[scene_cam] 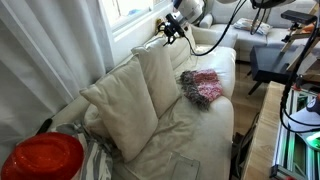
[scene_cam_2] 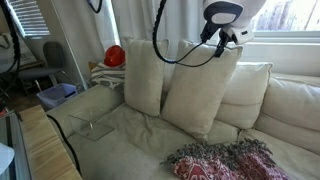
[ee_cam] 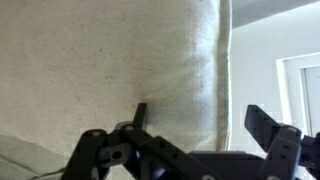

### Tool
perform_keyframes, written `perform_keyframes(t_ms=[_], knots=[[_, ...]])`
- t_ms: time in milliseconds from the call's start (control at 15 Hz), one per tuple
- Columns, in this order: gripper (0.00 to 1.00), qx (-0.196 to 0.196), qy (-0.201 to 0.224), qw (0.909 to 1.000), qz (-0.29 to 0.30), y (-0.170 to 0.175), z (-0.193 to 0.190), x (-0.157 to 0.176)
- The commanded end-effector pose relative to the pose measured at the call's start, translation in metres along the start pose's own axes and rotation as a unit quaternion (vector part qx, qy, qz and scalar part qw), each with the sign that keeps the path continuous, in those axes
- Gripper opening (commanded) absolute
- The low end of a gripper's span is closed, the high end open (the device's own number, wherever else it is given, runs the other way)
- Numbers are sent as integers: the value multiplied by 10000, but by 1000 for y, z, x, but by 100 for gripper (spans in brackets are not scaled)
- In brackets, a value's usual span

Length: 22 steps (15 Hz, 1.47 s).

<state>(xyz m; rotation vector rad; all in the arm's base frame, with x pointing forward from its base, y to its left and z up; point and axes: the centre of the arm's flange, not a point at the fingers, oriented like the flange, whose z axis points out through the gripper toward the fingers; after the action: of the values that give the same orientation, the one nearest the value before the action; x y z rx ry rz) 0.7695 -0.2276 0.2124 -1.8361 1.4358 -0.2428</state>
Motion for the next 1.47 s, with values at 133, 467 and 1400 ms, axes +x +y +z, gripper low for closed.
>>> perform_keyframes(t_ms=[133, 467, 1400], knots=[[100, 67, 452, 9977, -510, 21, 23, 10], [58, -176, 494, 9967, -626, 30, 31, 12], [2, -555, -567, 9827, -1675, 23, -60, 26]])
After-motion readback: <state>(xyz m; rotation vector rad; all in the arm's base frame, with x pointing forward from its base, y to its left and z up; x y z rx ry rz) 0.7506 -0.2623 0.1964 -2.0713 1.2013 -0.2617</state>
